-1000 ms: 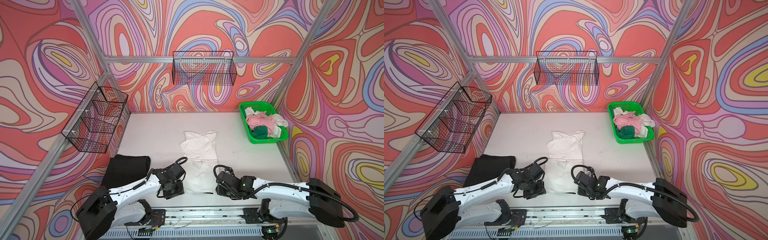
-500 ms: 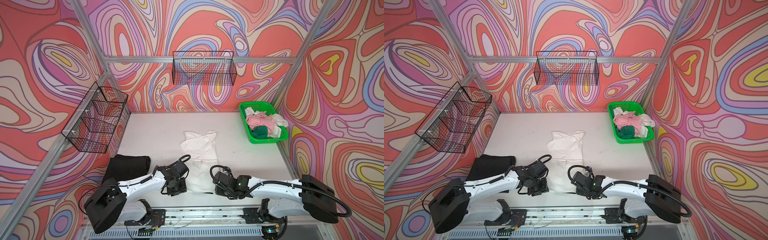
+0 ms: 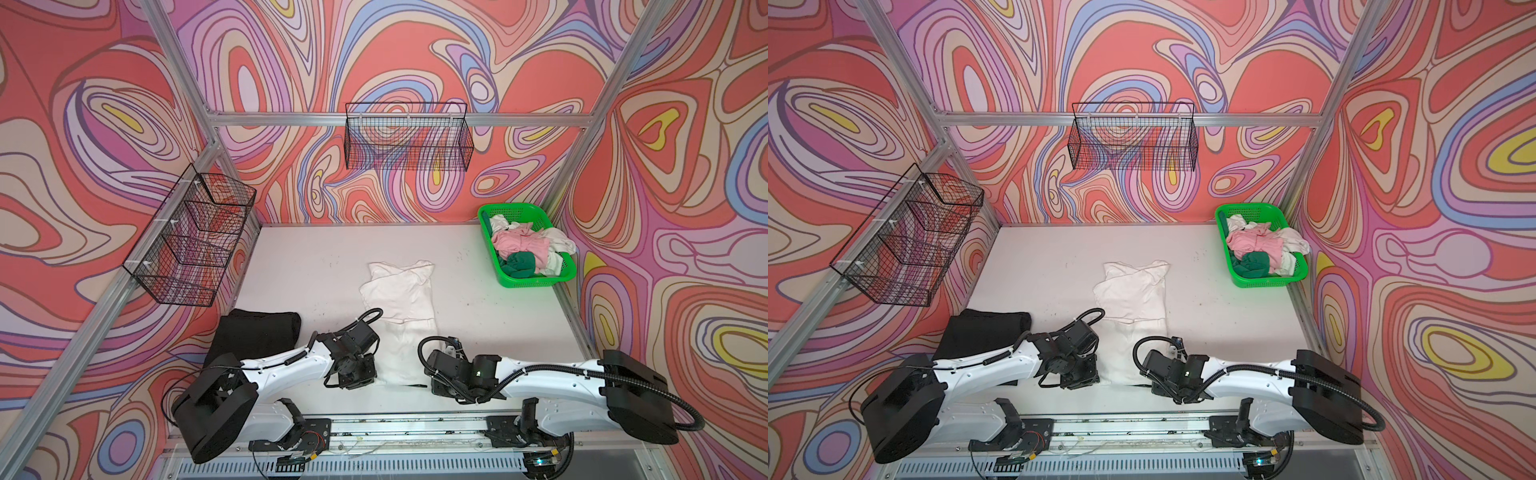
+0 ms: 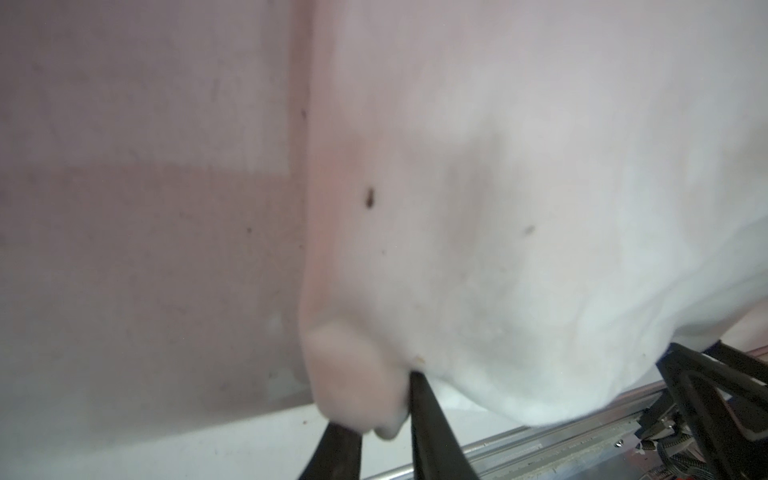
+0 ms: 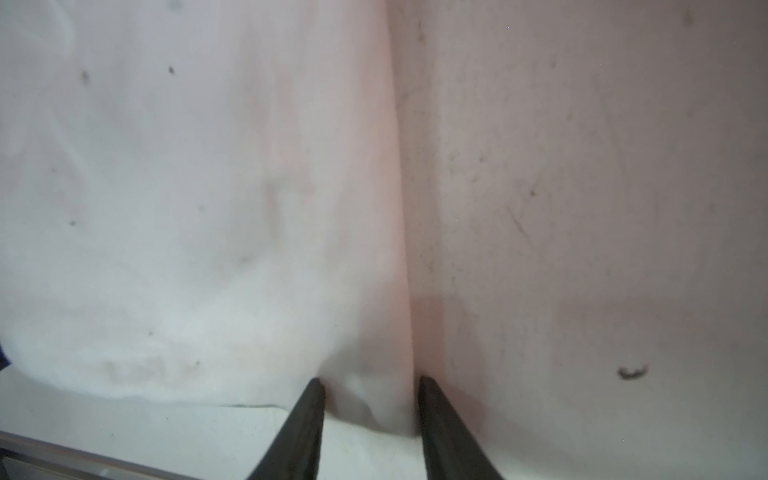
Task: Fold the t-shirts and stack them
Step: 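Grasp the white shirt's near edge with both grippers, then lift the near edge with both grippers and fold it onto the far end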
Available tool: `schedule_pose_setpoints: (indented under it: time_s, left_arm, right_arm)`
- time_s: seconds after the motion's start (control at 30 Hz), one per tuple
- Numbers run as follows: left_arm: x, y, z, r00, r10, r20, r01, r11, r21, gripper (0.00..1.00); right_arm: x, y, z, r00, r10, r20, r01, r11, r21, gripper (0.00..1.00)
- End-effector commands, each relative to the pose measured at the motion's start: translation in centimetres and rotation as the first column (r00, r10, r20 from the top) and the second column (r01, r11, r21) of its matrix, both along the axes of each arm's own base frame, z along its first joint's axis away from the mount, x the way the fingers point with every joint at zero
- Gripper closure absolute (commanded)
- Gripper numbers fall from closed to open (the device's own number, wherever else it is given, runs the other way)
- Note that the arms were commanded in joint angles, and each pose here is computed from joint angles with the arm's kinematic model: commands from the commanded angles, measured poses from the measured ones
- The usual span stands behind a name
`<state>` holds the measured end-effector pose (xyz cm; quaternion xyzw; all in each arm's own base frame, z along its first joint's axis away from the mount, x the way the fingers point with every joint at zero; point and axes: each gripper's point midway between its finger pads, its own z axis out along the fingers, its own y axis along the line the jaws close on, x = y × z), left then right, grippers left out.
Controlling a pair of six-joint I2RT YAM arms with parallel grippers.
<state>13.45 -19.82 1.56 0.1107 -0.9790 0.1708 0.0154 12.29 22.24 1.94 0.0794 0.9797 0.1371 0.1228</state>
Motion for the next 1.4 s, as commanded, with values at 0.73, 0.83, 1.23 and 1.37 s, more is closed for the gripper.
schedule_pose_setpoints:
  time_s: [0.73,0.83,1.23,1.37]
  left_arm:
    - [-0.4,2.0,3.7,0.998,0.035,0.052,-0.037,0.999,0.024,1.0]
    - [0.1,1.9,6.2,0.995,0.036,0.095,-0.037,0.999,0.008,1.0]
    - [5.1,0.8,14.9,0.967,0.027,0.252,-0.019,0.999,-0.034,1.0]
    - [7.4,0.2,16.9,0.958,0.032,0.284,-0.016,0.998,-0.059,1.0]
  right_arm:
    - [1.6,-0.4,5.0,0.993,-0.028,0.118,0.026,1.0,0.016,1.0]
    - [2.3,-0.3,7.1,0.986,-0.039,0.164,0.035,0.999,0.031,1.0]
    - [6.7,0.0,16.1,0.934,-0.06,0.351,0.044,0.998,0.056,1.0]
    - [8.8,0.1,18.3,0.922,-0.074,0.381,0.039,0.994,0.1,1.0]
